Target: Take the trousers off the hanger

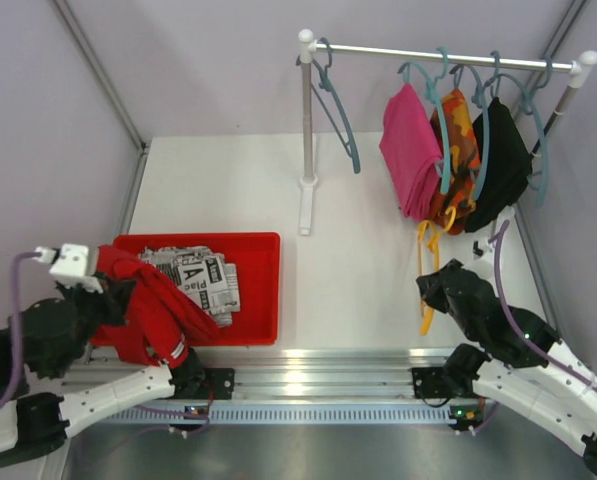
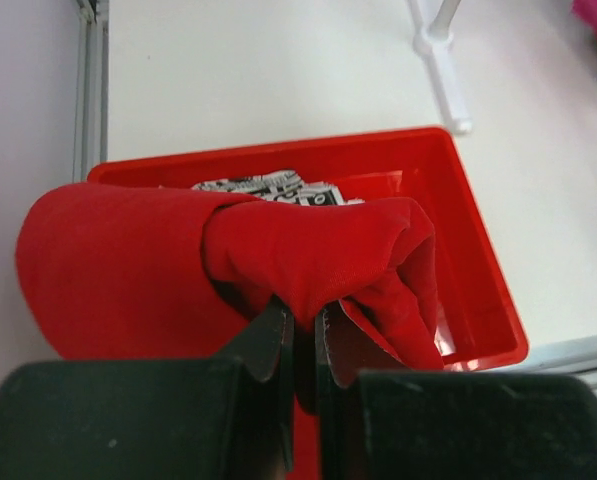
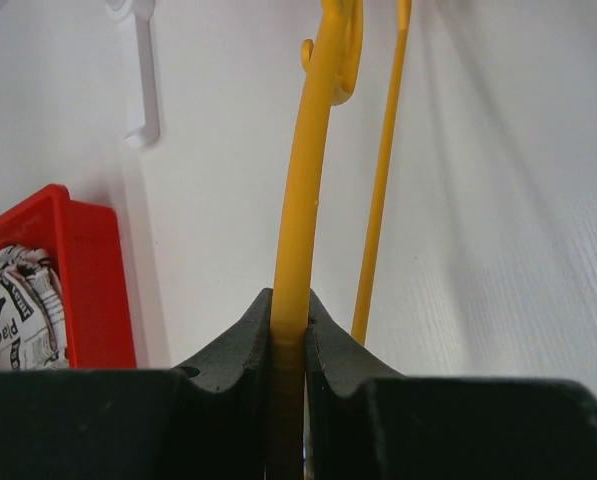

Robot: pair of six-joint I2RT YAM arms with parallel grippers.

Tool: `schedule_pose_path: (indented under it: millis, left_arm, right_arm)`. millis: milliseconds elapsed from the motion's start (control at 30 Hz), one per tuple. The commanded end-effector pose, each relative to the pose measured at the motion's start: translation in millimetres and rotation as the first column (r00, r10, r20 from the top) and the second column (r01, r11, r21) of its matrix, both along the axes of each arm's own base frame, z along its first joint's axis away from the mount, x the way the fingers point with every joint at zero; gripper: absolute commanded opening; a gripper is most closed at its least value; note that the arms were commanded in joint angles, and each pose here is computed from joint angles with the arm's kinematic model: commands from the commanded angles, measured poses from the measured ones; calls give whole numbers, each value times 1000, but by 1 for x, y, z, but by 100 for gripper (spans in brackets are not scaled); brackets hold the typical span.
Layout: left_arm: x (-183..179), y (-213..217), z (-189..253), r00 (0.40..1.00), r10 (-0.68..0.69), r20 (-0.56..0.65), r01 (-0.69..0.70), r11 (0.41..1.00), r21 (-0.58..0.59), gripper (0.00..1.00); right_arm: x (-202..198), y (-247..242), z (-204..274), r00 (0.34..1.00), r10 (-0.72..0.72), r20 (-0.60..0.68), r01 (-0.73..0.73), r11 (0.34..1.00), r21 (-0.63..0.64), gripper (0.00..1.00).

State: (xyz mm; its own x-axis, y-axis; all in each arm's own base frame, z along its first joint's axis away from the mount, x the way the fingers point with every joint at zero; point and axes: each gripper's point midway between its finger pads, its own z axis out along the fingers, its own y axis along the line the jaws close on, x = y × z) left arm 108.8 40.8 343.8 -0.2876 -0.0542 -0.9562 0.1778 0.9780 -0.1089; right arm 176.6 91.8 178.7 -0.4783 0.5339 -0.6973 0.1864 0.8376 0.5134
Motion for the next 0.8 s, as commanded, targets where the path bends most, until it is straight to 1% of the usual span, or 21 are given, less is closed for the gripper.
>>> schedule_pose_path:
  millis: [0,200,267,300,333,400,433,467,500,533,567,600,633,667,700,767]
  left_arm:
    - [21,-40,3,1000,17,-26,-17,1000,-18,0]
    - [47,-74,-20,994,74,-79,-66,993,100,0]
    - [59,-86,-35,987,120,-104,-100,979,176,0]
    - [65,-87,-38,981,170,-97,-149,970,194,0]
    - [72,-95,-45,974,202,-106,-170,952,253,0]
    - [81,-96,-54,956,280,-90,-239,918,315,0]
    - [89,-102,-63,942,321,-98,-262,886,383,0]
    - [94,-102,-67,930,353,-101,-282,864,417,0]
    - [100,-103,-73,921,374,-109,-288,841,457,0]
    - [109,-105,-89,903,408,-138,-283,804,523,0]
    - [115,-107,-97,899,412,-145,-272,788,552,0]
    - [124,-112,-102,902,408,-143,-263,780,568,0]
    - [132,-112,-117,886,426,-185,-246,768,591,0]
    - [137,-113,-123,883,424,-202,-226,761,608,0]
    - [148,-120,-130,880,426,-210,-231,771,593,0]
    - [157,-118,-138,874,431,-224,-220,762,609,0]
  right_arm:
    - [3,-3,11,999,-18,41,18,1000,16,0]
    - [3,-5,15,998,-9,57,9,1000,3,0]
    - [3,-4,15,998,0,63,0,1000,0,0]
    - [4,-3,16,998,3,66,-3,1000,1,0]
    - [3,-1,14,998,14,62,-14,1000,0,0]
    - [4,0,13,998,20,63,-20,1000,-3,0]
    - [4,1,12,998,26,61,-26,1000,-7,0]
    - [4,2,12,998,32,63,-32,999,-9,0]
    - [5,2,13,997,33,63,-33,999,-11,0]
    - [4,2,11,998,37,58,-36,999,-15,0]
    - [5,4,12,997,42,62,-41,999,-12,0]
    - [5,4,11,997,43,64,-43,999,-12,0]
    - [5,4,10,997,47,62,-47,999,-15,0]
    - [5,5,11,997,50,64,-49,999,-10,0]
    - [5,6,11,996,54,66,-54,999,-7,0]
    - [4,9,9,996,63,61,-63,998,-1,0]
